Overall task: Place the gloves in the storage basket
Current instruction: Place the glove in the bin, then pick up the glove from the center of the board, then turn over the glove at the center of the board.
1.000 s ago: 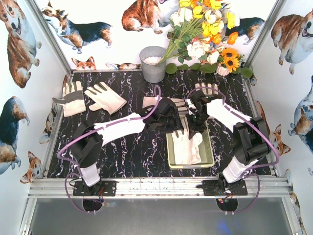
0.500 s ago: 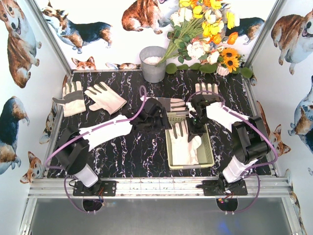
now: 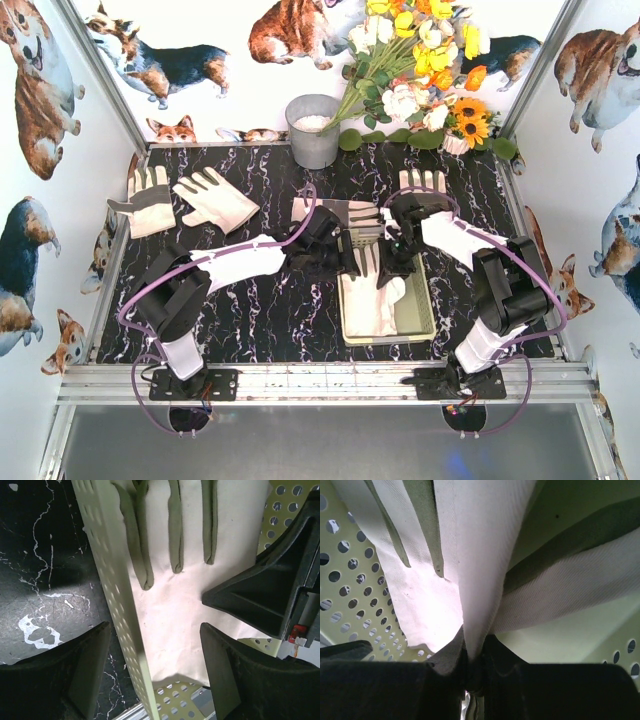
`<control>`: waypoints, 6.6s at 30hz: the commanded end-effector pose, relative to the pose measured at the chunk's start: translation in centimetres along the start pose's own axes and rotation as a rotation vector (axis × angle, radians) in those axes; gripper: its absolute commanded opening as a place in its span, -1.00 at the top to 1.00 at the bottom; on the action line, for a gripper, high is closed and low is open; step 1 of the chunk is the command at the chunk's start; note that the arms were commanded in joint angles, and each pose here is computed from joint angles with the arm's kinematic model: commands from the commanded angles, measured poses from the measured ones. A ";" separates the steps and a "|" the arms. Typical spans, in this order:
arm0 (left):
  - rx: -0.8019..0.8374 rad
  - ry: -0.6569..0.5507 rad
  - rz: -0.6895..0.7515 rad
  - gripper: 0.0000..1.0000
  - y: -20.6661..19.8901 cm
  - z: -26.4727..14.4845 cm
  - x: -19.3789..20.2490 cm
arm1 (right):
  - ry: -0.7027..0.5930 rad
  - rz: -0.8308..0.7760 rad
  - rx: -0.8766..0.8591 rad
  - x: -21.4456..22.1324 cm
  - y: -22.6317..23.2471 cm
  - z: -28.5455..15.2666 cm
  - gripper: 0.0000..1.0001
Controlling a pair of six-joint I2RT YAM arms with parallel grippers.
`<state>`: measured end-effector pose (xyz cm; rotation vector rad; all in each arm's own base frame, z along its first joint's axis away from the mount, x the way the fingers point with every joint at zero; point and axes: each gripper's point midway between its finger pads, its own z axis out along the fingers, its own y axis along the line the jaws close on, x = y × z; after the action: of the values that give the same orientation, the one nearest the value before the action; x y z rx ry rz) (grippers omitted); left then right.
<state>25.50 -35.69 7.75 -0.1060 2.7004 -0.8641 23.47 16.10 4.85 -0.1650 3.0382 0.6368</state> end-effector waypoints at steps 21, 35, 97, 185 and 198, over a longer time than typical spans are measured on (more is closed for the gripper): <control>0.000 -0.026 0.021 -0.32 0.6 -1.2 -0.4 | -0.233 -0.073 0.097 -1.2 0.3 -6.9 -0.27; 0.025 -0.019 0.030 -0.34 0.2 -1.0 -0.4 | -0.319 0.022 0.000 0.4 1.8 -7.5 -0.05; -0.514 -0.542 -0.532 -0.16 37.2 -18.3 -24.6 | -0.817 0.180 -0.031 -6.0 6.3 -17.5 -0.25; -0.131 -0.126 -0.004 0.48 13.8 -11.4 -9.8 | -0.382 -0.205 -0.234 -6.9 21.1 -4.3 -0.41; -0.261 -0.228 -0.178 -0.14 21.6 -16.8 -9.6 | -0.266 -0.223 -0.223 -8.5 22.6 1.0 -0.49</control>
<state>31.39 -8.84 12.90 -0.4211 2.5445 -0.5159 28.30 35.66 11.97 -0.3374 2.7042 0.8352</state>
